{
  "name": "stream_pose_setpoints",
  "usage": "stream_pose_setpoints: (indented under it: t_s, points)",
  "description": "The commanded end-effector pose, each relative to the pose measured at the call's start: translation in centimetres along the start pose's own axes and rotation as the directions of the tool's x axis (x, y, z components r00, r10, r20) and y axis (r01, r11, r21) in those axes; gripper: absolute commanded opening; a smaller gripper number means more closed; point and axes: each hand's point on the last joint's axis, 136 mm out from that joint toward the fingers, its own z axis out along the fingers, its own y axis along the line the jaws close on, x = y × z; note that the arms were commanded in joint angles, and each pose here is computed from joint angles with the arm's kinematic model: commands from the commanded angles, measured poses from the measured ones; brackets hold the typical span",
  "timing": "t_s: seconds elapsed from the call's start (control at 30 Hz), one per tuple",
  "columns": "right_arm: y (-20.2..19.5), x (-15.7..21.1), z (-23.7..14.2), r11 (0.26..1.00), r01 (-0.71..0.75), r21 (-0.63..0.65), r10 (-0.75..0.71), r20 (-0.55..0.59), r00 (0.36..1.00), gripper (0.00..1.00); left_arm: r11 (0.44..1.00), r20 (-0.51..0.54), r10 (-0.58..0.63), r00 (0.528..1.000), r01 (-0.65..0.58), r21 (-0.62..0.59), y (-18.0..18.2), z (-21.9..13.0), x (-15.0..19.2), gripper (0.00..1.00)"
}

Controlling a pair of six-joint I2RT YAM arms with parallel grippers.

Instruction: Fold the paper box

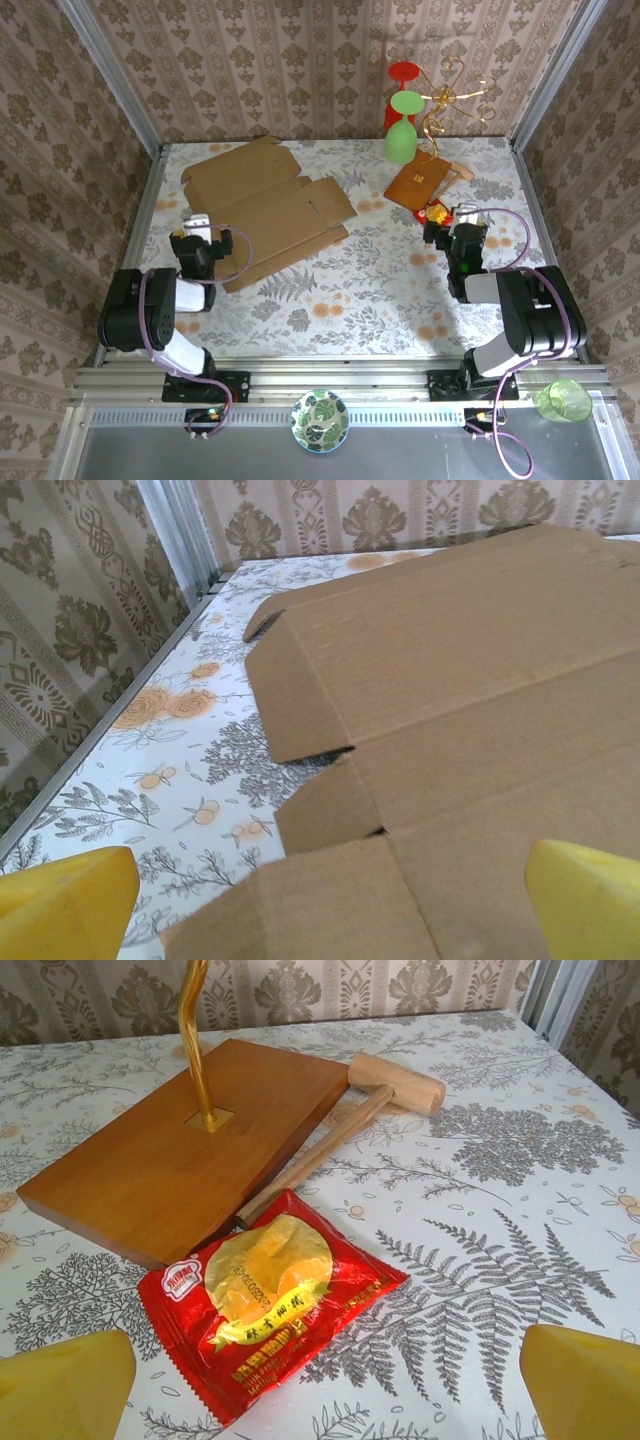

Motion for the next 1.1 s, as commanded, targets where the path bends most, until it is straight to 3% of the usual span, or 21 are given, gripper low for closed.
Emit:
stream_pose_setpoints:
  t_s: [0.0, 0.1, 0.2, 0.27, 0.33, 0.37, 0.4, 0.43, 0.47, 0.53, 0.6, 0.67, 0.73, 0.87, 0.93, 1.07]
  points:
    - [0.4, -1.2, -1.5, 0.999, 0.03, 0.021, -0.031, 0.093, 0.995, 1.0, 0.989, 0.12, 0.102, 0.988, -0.088, -0.122, -0.2, -2.3, -2.9, 1.0]
    - [0.4, -2.8, -2.9, 0.995, 0.058, 0.085, -0.069, 0.139, 0.988, 1.0, 0.966, 0.162, 0.174, 0.971, -0.136, -0.22, -0.3, -4.2, -5.8, 1.0]
    - [0.5, -6.2, -4.1, 0.995, 0.053, 0.08, -0.064, 0.138, 0.988, 1.0, 0.972, 0.219, 0.135, 0.966, -0.086, -0.219, -0.1, -5.2, -9.3, 1.0]
    - [0.5, -11.0, -6.0, 0.998, -0.005, 0.07, -0.013, 0.25, 0.968, 1.0, 0.957, 0.206, 0.007, 0.978, 0.053, -0.284, 1.5, -5.6, -11.5, 1.0]
    - [-0.3, -14.3, -7.3, 0.982, -0.171, 0.075, 0.15, 0.225, 0.963, 1.0, 0.934, 0.091, -0.204, 0.975, 0.221, -0.28, 2.3, -6.3, -12.0, 1.0]
    - [-0.9, -14.7, -7.6, 0.952, -0.295, 0.086, 0.283, 0.127, 0.951, 1.0, 0.924, 0.013, -0.322, 0.947, 0.317, -0.215, 2.4, -6.3, -11.5, 1.0]
    - [-1.3, -14.2, -7.9, 0.916, -0.386, 0.113, 0.386, 0.025, 0.922, 1.0, 0.884, -0.033, -0.456, 0.889, 0.449, -0.132, 2.6, -5.4, -11.2, 1.0]
    - [-1.7, -13.2, -8.5, 0.867, -0.465, 0.181, 0.482, -0.066, 0.873, 1.0, 0.798, -0.116, -0.603, 0.79, 0.6, -0.061, 2.5, -4.3, -10.4, 1.0]
    - [-1.4, -12.5, -8.6, 0.851, -0.488, 0.191, 0.516, -0.134, 0.846, 1.0, 0.731, -0.202, -0.677, 0.708, 0.679, -0.068, 2.5, -3.5, -9.4, 1.0]
    - [1.8, -11.7, -8.1, 0.872, -0.486, 0.062, 0.484, -0.268, 0.833, 0.97, 0.744, -0.348, -0.656, 0.67, 0.652, -0.147, 2.1, -2.8, -7.9, 0.97]
    - [3.8, -9.6, -9.0, 0.872, -0.484, 0.066, 0.474, -0.354, 0.806, 0.84, 0.793, -0.498, -0.594, 0.631, 0.564, -0.231, 2.0, -2.7, -6.1, 0.88]
    - [7.5, -7.8, -10.0, 0.858, -0.513, -0.024, 0.453, -0.436, 0.778, 0.7, 0.819, -0.619, -0.555, 0.555, 0.494, -0.29, 2.3, -2.2, -4.3, 0.8]
    - [10.6, -5.4, -11.0, 0.824, -0.561, -0.079, 0.448, -0.516, 0.73, 0.66, 0.84, -0.672, -0.52, 0.527, 0.456, -0.293, 2.5, -1.6, -3.4, 0.75]
    - [14.1, -2.1, -11.0, 0.755, -0.648, -0.096, 0.468, -0.613, 0.636, 0.66, 0.885, -0.726, -0.425, 0.541, 0.418, -0.206, 1.7, 0.2, -2.1, 0.61]
    - [14.9, -1.4, -10.6, 0.748, -0.656, -0.1, 0.453, -0.645, 0.615, 0.65, 0.894, -0.766, -0.381, 0.517, 0.418, -0.163, 0.3, 0.7, -0.6, 0.51]
    - [16.1, -0.8, -9.8, 0.726, -0.682, -0.086, 0.463, -0.672, 0.578, 0.64, 0.912, -0.836, -0.281, 0.472, 0.402, -0.08, -3.6, 0.9, 2.6, 0.45]
